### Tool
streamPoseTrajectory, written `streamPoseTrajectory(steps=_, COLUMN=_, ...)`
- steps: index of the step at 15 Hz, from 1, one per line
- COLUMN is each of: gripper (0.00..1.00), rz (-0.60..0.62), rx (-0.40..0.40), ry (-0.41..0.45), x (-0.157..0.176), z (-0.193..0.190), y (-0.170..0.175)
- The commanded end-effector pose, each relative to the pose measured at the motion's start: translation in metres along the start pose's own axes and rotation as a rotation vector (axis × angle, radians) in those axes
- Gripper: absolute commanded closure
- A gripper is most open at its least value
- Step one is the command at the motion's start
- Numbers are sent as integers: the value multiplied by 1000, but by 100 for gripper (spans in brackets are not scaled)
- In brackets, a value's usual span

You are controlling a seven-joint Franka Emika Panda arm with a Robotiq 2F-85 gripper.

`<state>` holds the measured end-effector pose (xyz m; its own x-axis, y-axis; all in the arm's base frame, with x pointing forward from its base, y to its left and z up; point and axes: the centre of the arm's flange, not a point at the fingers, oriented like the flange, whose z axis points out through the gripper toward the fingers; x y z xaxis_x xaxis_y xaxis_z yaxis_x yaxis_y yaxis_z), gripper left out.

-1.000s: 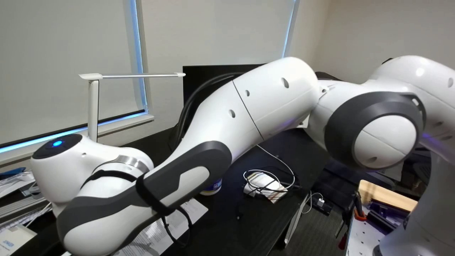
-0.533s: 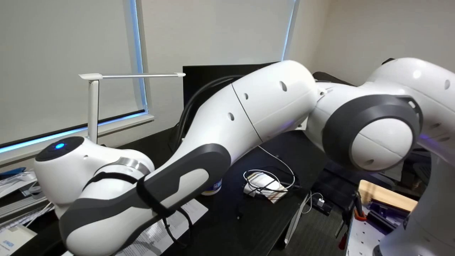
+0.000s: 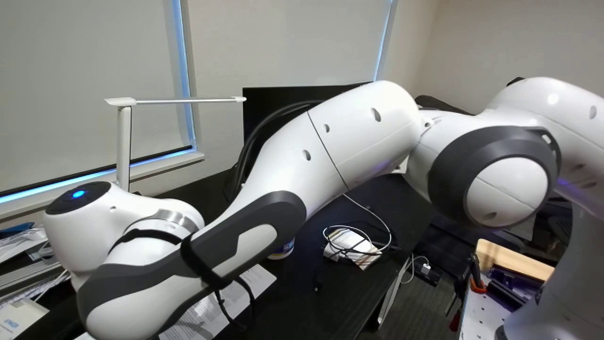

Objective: Pick up the white box from the table and move it to the right

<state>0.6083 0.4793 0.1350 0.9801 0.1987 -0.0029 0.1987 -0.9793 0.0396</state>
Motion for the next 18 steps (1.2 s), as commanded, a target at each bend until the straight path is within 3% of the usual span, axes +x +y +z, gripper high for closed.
streamPoseTrajectory(steps=1, gripper=93, rz=-31, rx=26, ry=-1, x=10, z=0, y=-2)
streamPoseTrajectory(steps=7, gripper=92, rz=-58, rx=35, ry=6, x=7, z=-13, y=-9)
streamPoseTrajectory(steps=12, gripper=92, rz=-89, rx=39, ry=20, x=-14, z=-67, y=-13)
streamPoseTrajectory(steps=18, gripper=92, rz=-35, rx=1, ry=44, x=-60, z=-134, y=23)
